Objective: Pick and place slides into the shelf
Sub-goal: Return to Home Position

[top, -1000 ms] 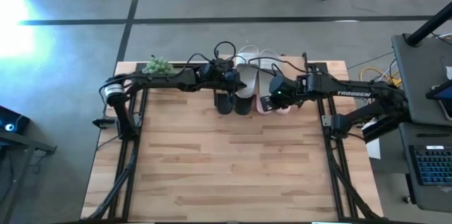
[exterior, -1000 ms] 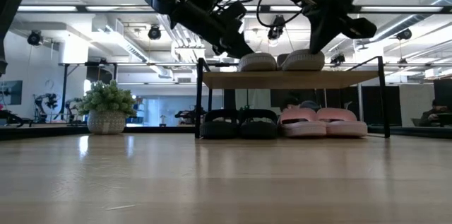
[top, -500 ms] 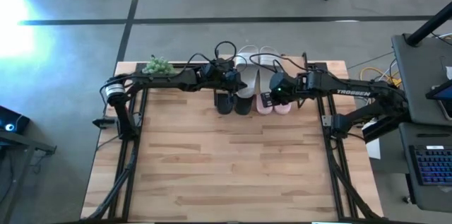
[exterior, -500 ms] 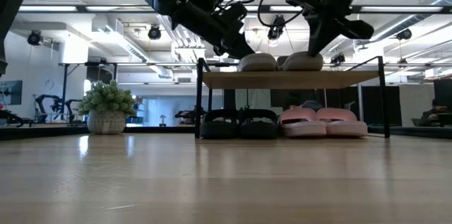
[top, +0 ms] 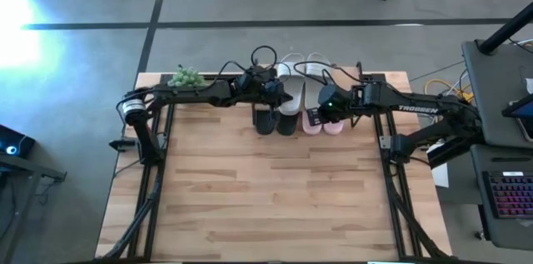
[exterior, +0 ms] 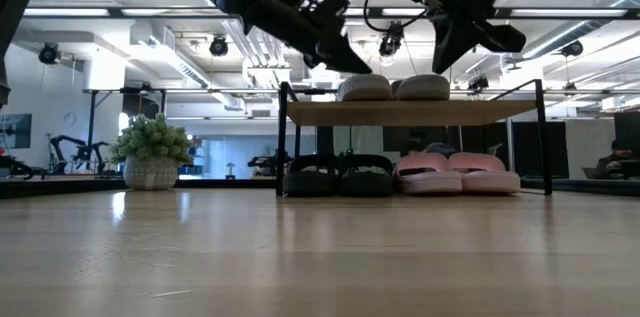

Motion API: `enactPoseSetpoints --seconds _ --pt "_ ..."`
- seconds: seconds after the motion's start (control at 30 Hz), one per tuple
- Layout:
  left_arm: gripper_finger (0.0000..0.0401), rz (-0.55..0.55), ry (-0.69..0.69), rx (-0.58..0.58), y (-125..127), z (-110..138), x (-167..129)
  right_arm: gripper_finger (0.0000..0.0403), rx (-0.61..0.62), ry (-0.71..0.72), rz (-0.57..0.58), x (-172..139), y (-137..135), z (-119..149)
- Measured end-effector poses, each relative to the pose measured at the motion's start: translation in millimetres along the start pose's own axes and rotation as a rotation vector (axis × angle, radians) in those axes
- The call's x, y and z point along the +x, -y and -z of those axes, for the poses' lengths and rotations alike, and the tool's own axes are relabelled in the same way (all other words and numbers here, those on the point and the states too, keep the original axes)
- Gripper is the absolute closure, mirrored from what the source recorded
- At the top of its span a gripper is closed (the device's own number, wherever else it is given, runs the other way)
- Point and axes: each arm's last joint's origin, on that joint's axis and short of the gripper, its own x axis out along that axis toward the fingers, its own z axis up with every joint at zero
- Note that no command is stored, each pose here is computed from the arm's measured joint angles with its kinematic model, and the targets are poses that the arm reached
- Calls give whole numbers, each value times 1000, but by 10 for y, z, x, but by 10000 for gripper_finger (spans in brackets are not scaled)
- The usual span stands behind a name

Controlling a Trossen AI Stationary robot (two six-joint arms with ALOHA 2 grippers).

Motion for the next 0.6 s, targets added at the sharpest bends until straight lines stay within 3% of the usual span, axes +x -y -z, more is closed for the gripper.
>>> enactPoseSetpoints --seconds 0.2,0.4,0.6 --pt "401 -10 69 13 9 -215 -201 390 -8 7 -8 -112 9 63" --pt "401 20 79 12 85 -455 -698 390 -85 125 -111 -468 23 184" --pt "401 294 165 -251 140 -555 -1100 390 -245 181 -257 -799 94 293"
